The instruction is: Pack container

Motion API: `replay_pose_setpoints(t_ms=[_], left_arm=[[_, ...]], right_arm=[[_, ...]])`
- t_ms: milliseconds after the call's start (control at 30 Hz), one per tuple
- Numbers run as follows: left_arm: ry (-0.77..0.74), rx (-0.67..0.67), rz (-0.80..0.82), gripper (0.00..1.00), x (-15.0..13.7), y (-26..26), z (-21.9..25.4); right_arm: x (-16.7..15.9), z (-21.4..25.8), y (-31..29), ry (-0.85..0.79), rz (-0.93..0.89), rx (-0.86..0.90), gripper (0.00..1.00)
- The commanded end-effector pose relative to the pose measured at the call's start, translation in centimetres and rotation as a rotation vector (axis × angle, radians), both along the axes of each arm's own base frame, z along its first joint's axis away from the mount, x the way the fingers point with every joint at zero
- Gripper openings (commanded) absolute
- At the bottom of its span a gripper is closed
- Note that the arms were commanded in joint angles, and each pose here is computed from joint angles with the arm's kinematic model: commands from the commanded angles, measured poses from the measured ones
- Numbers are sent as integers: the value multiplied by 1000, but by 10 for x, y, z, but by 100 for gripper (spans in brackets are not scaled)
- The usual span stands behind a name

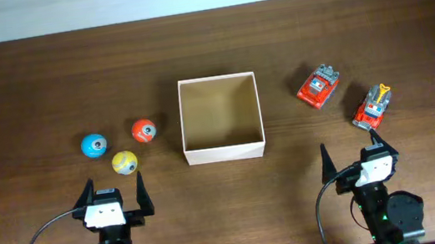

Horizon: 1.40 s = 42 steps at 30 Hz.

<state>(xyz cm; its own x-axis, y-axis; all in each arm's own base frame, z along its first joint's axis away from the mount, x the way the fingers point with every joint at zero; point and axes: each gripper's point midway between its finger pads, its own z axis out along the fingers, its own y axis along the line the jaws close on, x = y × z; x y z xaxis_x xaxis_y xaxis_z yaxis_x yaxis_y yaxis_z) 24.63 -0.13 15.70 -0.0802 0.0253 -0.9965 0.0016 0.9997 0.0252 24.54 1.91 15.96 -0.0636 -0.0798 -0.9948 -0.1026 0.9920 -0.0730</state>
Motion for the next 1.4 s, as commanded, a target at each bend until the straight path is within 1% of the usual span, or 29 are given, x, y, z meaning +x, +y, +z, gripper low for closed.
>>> replay_pose_setpoints(t_ms=[0, 1133, 1267, 1367], left_arm=[[-4, 19, 15, 99, 0, 3, 0], [-4, 19, 15, 99, 0, 3, 0], [-4, 19, 15, 99, 0, 3, 0], [-4, 19, 15, 99, 0, 3, 0]], right_arm=[[0, -2, 0, 0, 3, 4, 99], [0, -2, 1, -1, 7, 5, 99], [0, 5, 1, -30, 7, 5, 99], [0, 18, 1, -84, 7, 7, 99]])
